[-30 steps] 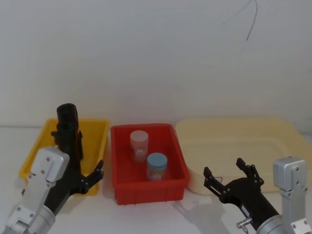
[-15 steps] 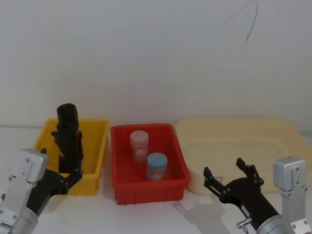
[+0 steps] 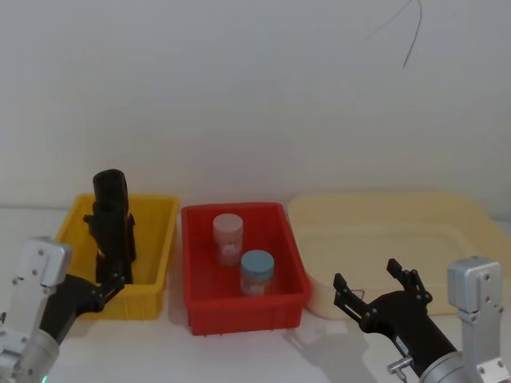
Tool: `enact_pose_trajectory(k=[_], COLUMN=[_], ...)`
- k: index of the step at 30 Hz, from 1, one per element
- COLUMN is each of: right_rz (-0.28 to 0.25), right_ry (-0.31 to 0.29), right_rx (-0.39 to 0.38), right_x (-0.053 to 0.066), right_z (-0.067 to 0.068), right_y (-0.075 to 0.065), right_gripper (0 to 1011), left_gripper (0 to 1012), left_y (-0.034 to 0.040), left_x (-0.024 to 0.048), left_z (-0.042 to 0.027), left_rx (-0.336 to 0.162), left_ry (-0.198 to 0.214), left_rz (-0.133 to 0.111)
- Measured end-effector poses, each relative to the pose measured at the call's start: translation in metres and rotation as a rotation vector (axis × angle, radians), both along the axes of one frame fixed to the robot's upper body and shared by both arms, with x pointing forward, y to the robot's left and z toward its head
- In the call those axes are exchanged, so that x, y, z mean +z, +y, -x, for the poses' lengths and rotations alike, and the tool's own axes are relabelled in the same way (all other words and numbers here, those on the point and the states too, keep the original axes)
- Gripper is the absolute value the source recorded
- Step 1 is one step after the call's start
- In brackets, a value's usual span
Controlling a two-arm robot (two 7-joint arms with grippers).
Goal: Pick up the garbage bag with the one hand and transfer it to the other hand.
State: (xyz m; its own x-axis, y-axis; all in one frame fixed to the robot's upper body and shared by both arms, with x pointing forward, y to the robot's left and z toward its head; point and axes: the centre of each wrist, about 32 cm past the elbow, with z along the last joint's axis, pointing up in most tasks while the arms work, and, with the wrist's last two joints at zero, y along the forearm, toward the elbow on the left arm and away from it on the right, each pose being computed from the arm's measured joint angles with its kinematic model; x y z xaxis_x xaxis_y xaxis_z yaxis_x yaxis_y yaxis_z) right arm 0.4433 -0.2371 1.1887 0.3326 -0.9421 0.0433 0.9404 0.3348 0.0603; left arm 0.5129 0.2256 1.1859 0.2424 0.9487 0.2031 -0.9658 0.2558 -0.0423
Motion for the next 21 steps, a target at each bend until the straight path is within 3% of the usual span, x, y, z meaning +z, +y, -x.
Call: enact_pose_trajectory(k=[11, 21], right_rz=[0.000, 0.000], right_ry=[0.000, 0.000], right_rx=[0.000, 0.000], right_x=[0.000, 0.000], right_z=[0.000, 0.000], right_y=[0.000, 0.000], right_gripper=[1001, 1001], left_gripper=[1001, 1001], left_y=[-0.0043, -0.0099], left_x=[-0.0032, -0.0006], left_z=[-0.0206, -0.0388], left_rx=[0.008, 0.001], left_ry=[0.021, 0.009], left_rz=[0.020, 0.039])
